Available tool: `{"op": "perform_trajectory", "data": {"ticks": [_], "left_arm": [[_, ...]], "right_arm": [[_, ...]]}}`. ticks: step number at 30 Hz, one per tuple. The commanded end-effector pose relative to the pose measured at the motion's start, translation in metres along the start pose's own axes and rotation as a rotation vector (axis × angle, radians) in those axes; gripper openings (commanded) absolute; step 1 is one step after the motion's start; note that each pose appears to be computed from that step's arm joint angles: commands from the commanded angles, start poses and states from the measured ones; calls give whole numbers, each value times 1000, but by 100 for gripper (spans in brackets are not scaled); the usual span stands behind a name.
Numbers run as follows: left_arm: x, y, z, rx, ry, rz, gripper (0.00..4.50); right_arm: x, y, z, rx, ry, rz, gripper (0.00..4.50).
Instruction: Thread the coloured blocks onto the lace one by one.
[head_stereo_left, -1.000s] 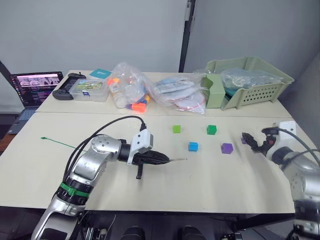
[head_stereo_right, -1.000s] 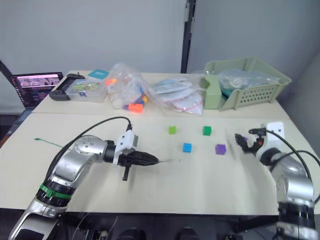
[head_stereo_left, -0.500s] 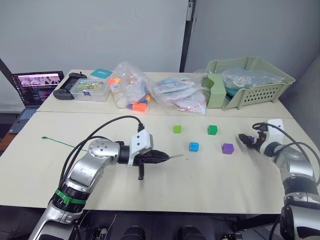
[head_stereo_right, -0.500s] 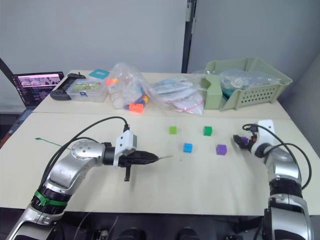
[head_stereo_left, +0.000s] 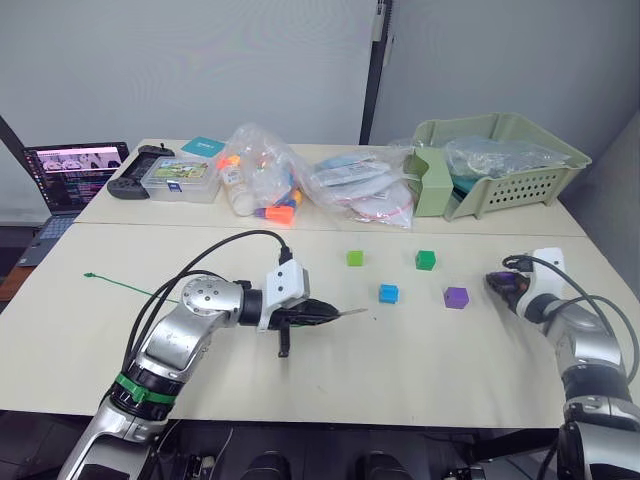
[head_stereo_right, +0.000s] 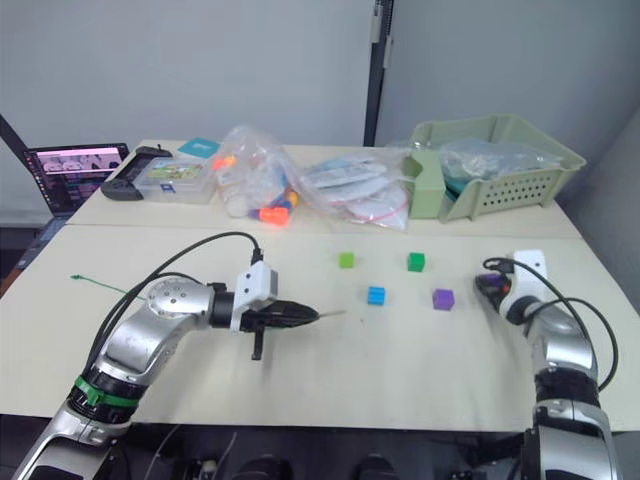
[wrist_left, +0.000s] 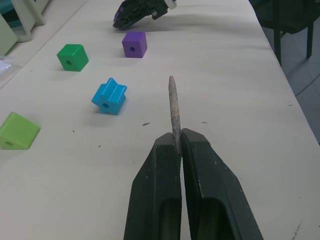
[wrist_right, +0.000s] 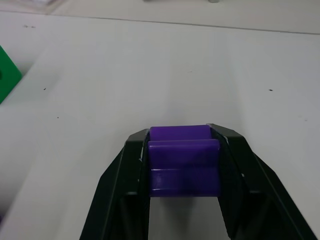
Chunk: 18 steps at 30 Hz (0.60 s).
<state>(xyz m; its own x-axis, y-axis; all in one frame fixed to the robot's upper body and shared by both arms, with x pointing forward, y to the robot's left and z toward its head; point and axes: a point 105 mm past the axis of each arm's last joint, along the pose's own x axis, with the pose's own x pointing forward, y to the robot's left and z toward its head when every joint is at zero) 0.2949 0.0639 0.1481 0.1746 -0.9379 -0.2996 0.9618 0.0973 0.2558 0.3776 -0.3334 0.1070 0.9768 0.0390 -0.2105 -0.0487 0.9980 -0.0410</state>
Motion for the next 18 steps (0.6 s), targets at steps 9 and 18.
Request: {"op": "perform_trajectory", "data": {"ticks": [9,18], "left_arm": [[21,4,-5,47,0,-94,0],[26,5,-6,62,-4,-151,0]], "right_arm": [[-99,106,47,195,-231,256,119],[-117,170,-1,186,-101,229,119]]}}
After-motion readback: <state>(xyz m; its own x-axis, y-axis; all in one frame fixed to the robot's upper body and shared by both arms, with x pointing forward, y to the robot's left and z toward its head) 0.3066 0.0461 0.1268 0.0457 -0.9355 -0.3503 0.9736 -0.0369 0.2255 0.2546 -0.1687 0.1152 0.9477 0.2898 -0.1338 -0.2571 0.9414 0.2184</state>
